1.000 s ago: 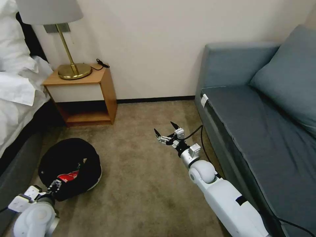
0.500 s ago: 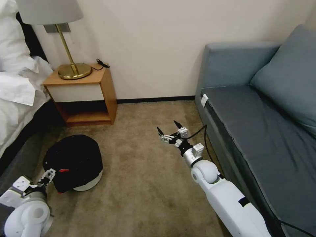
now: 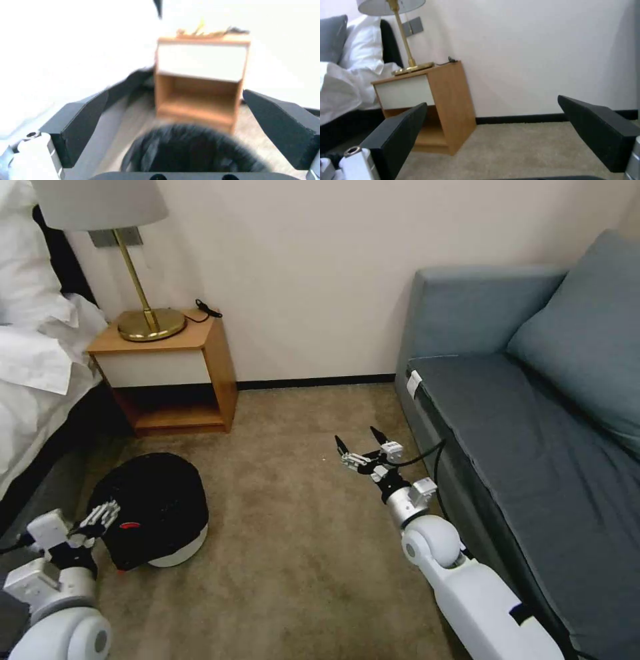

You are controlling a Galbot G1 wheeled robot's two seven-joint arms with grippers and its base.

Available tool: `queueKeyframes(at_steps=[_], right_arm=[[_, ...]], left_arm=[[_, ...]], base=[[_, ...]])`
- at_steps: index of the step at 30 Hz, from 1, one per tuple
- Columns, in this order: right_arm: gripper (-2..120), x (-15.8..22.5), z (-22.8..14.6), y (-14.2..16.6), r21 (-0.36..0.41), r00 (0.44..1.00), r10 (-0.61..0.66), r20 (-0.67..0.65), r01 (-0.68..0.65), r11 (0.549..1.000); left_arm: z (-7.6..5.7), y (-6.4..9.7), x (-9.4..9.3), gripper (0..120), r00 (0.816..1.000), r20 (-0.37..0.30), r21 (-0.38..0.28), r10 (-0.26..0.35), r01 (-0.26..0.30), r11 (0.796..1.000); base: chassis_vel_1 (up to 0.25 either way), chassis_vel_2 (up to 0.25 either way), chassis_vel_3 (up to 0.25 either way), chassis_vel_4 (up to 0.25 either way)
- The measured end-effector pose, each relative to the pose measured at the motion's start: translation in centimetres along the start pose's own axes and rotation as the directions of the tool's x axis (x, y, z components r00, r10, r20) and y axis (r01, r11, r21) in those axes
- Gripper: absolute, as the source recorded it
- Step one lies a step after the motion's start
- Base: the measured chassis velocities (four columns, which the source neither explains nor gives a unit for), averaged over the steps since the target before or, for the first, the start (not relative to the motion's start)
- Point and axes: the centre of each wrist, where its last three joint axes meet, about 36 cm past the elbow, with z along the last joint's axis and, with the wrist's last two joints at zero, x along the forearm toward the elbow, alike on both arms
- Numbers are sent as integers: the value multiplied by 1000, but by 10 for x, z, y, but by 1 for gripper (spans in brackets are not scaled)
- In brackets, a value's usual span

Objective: Pick up the trash bin, then pick up the garbage on the floor and place it into the trash bin.

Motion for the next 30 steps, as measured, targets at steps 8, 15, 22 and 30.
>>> queueKeyframes(at_steps=[8,15,22,30], right_arm=[[100,24,3,8,-82,999,48,16,-46,996],[100,38,11,24,-149,998,56,18,-52,987],[100,42,13,32,-164,999,49,20,-45,985],[100,42,13,32,-162,999,47,20,-43,986]], left_arm=[[-14,-14,13,100,986,108,-4,130,-130,992],[-4,-15,19,100,978,111,14,175,-178,984],[0,-16,21,100,979,98,22,179,-182,983],[0,-16,20,100,979,96,25,178,-181,983]], base=[[0,0,0,0],[0,0,0,0],[0,0,0,0],[0,0,0,0]])
